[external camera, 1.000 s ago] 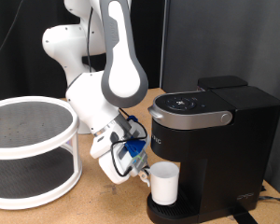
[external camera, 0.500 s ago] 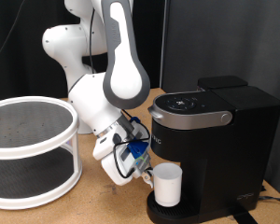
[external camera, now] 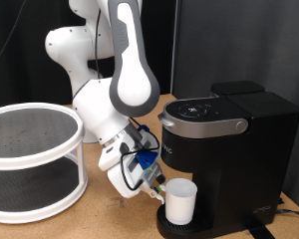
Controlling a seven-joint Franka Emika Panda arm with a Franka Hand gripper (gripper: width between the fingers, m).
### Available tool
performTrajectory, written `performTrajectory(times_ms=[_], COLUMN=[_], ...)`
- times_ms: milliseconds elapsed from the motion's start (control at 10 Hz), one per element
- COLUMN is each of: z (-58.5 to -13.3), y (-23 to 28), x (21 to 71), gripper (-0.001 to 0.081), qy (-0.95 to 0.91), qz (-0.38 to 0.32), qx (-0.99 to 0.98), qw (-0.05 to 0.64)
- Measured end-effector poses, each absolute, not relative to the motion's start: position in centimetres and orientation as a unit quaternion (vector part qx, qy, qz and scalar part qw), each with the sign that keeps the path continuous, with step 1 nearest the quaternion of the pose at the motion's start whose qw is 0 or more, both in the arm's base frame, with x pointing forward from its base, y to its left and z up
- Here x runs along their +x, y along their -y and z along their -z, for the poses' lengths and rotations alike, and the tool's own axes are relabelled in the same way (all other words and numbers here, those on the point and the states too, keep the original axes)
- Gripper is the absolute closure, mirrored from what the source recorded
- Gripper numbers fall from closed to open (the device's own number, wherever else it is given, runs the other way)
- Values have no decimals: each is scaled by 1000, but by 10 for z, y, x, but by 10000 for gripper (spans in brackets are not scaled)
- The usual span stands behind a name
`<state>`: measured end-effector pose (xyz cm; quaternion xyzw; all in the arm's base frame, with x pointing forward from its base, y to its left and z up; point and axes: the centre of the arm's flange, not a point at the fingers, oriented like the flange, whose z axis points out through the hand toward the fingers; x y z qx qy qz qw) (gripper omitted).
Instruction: Make a cup of coffee with the keurig machine
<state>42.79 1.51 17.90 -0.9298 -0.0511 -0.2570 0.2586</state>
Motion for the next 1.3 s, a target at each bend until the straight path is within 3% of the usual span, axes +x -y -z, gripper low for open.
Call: performTrajectory(times_ms=[100, 200, 300, 400, 700, 1100, 1300], z=[-178, -176, -176, -176, -192, -192, -207], y=[-12, -6, 1, 8, 31, 43, 57], x=[425, 421, 416, 411, 394, 390, 384], gripper=[435, 226, 226, 66, 4, 4, 4], qy=[54, 59, 62, 67, 73, 92, 103], qz=[251, 240, 229, 219, 216, 226, 238], qx=[-932, -935, -938, -939, -931, -931, -919], qw=[256, 254, 254, 257, 287, 272, 297])
